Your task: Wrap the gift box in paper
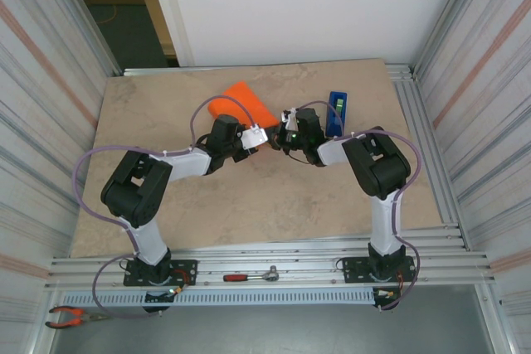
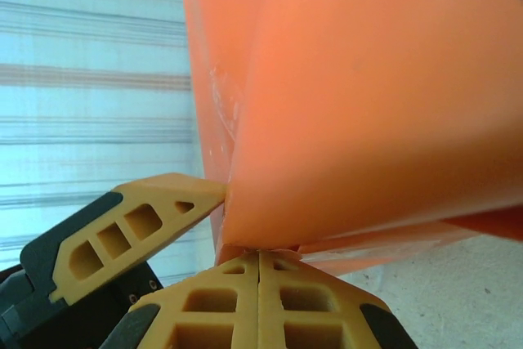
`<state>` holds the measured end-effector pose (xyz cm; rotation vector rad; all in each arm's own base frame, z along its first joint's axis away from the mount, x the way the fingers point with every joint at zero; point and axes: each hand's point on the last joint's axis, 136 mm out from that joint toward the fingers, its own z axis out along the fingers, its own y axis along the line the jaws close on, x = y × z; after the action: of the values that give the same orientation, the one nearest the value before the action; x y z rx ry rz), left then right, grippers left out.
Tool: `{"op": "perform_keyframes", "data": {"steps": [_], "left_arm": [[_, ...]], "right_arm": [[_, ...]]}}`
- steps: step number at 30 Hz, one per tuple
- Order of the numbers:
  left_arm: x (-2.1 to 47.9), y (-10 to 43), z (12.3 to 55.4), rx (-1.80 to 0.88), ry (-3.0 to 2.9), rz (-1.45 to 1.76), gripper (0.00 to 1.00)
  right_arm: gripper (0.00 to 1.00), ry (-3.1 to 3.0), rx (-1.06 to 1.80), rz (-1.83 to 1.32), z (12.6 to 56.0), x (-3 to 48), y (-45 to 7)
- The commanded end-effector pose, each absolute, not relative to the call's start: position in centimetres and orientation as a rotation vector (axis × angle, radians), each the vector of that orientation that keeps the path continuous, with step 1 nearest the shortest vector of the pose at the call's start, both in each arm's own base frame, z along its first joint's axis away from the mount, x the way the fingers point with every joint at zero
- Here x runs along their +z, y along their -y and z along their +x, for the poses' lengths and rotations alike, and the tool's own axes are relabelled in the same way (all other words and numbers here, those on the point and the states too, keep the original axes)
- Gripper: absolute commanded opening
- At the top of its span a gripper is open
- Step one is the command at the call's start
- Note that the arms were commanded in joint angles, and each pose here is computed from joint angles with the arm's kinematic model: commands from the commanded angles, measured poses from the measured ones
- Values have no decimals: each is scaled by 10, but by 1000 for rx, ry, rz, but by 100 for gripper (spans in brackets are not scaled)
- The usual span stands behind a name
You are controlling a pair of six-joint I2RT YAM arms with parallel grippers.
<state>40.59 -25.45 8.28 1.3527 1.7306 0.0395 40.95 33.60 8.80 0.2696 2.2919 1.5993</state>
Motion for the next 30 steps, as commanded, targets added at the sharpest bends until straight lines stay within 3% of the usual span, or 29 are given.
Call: {"op": "perform_keyframes", "data": {"steps": [1, 6, 14, 20, 25, 30], "left_arm": [[83, 258, 393, -15, -1751, 1384, 48], [98, 257, 399, -42, -1748, 1319, 50], [166, 258, 406, -195, -1719, 1104, 58], [201, 221, 425, -298, -1833, 758, 62], [187, 139, 459, -389, -2114, 182, 70], [145, 82, 479, -653, -2240, -326, 73]], "right_arm": [[0, -2230, 1651, 288, 420, 101, -336], [0, -2199, 1647, 301, 418, 113, -323], [0, -2177, 1617, 335, 420, 126, -297], [1, -2194, 1562, 333, 427, 126, -279], [32, -2281, 1460, 289, 444, 126, -275], [43, -2344, 1339, 226, 468, 123, -274]]}}
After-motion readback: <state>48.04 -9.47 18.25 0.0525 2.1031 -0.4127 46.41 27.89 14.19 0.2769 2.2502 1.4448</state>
